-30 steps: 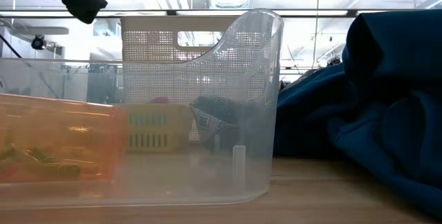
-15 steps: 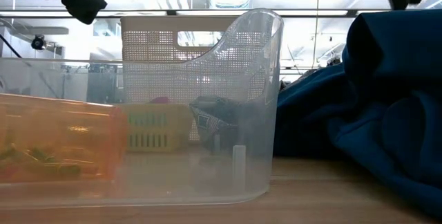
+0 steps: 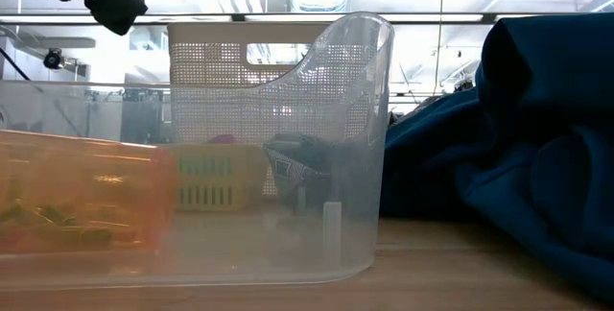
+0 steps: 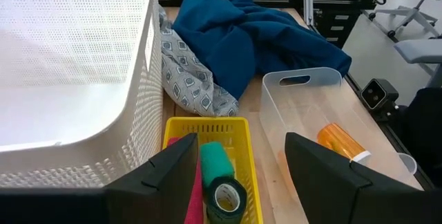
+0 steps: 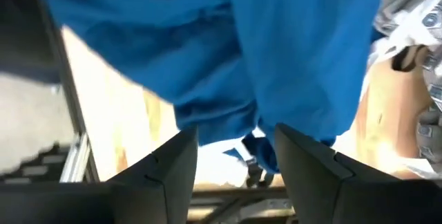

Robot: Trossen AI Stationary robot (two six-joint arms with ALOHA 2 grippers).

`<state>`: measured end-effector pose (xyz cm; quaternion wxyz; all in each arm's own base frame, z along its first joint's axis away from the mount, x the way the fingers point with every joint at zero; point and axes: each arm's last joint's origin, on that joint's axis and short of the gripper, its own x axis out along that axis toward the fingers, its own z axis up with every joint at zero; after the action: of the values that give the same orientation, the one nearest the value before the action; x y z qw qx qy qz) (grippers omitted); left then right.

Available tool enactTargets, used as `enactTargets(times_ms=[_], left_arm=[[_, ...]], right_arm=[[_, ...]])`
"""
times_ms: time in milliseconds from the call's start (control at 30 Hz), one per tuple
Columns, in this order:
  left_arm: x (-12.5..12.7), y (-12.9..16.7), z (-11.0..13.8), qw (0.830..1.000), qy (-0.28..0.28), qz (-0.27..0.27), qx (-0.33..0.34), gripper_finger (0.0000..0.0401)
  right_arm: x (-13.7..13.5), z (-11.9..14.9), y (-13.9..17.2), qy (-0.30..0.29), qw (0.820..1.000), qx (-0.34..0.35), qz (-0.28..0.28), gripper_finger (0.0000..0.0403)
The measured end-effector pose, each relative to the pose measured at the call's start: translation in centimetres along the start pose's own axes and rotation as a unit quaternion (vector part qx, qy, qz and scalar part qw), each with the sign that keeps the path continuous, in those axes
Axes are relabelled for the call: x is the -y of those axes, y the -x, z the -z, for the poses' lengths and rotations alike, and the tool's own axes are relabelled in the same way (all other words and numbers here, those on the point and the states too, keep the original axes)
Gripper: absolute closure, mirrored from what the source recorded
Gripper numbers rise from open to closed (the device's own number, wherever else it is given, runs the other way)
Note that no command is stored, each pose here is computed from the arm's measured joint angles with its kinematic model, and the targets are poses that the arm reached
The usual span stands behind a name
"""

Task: Pick & Place Medicine items
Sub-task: Put the white medicine bottle into the transparent bin

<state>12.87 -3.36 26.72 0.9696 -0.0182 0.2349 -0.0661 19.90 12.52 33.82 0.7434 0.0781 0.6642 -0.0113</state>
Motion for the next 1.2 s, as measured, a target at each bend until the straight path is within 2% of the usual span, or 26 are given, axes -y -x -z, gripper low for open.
enactTargets(times_ms=[200, 333, 467, 633, 800, 1033, 1200], left_arm=[[0.0, 0.0, 0.0, 1.000, 0.000, 0.000, 0.000, 0.0175], [0.0, 0.0, 0.0, 1.000, 0.000, 0.000, 0.000, 0.0175], [0.0, 0.0, 0.0, 1.000, 0.000, 0.000, 0.000, 0.0175], [0.0, 0.0, 0.0, 1.000, 0.000, 0.000, 0.000, 0.0175], [0.0, 0.0, 0.0, 1.000, 0.000, 0.000, 0.000, 0.0175], [0.0, 0.0, 0.0, 1.000, 0.000, 0.000, 0.000, 0.0175], [0.0, 0.0, 0.0, 1.000, 0.000, 0.000, 0.000, 0.0175]], right_arm=[[-0.1, 1.4, 0.1, 0.103, 0.994, -0.040, 0.013, 0.0207], [-0.7, 2.0, 0.0, 0.238, 0.969, -0.060, -0.012, 0.0206], [-1.8, 2.5, -0.2, 0.263, 0.962, -0.058, -0.031, 0.0207], [-2.3, 2.1, -0.3, 0.348, 0.936, -0.027, -0.049, 0.0207], [-2.8, 1.6, -0.2, 0.355, 0.933, 0.006, -0.064, 0.0207], [-3.6, 0.9, -0.1, 0.289, 0.952, 0.049, -0.093, 0.0207], [-3.7, 0.8, -0.1, 0.303, 0.946, 0.058, -0.096, 0.0207]])
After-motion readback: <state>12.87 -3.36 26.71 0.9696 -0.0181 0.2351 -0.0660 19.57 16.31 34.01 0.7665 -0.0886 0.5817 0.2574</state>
